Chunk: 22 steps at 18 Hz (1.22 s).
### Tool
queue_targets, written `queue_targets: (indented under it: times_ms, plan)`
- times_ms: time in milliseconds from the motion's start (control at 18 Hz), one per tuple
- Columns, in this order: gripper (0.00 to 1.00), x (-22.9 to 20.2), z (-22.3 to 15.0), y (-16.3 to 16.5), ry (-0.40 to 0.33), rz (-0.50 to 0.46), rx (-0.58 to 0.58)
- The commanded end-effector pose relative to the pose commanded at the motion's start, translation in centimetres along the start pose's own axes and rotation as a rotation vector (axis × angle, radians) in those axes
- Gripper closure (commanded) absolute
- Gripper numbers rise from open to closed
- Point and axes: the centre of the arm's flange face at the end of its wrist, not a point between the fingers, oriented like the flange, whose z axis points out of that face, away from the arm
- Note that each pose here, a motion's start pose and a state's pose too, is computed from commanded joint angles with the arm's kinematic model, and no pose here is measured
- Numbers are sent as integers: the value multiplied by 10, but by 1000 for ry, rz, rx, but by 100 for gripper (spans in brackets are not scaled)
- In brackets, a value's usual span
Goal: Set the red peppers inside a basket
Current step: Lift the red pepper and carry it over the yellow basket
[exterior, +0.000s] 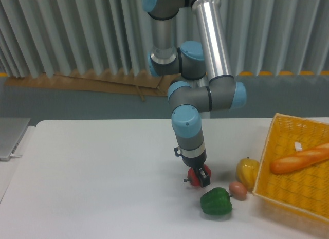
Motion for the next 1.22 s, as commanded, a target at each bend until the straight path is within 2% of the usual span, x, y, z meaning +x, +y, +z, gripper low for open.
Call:
queue_targets:
  times_ms: [222, 444, 722, 944, 1222]
  plan:
    - [52, 3, -24, 10, -32, -10, 8]
    - [52, 8, -44, 36, -5, -17, 4]
    - [52, 6, -64, 81, 4, 111, 8]
    - [52, 7, -78, 111, 7, 162, 10]
    - [52, 5, -84, 153, 19, 316, 25]
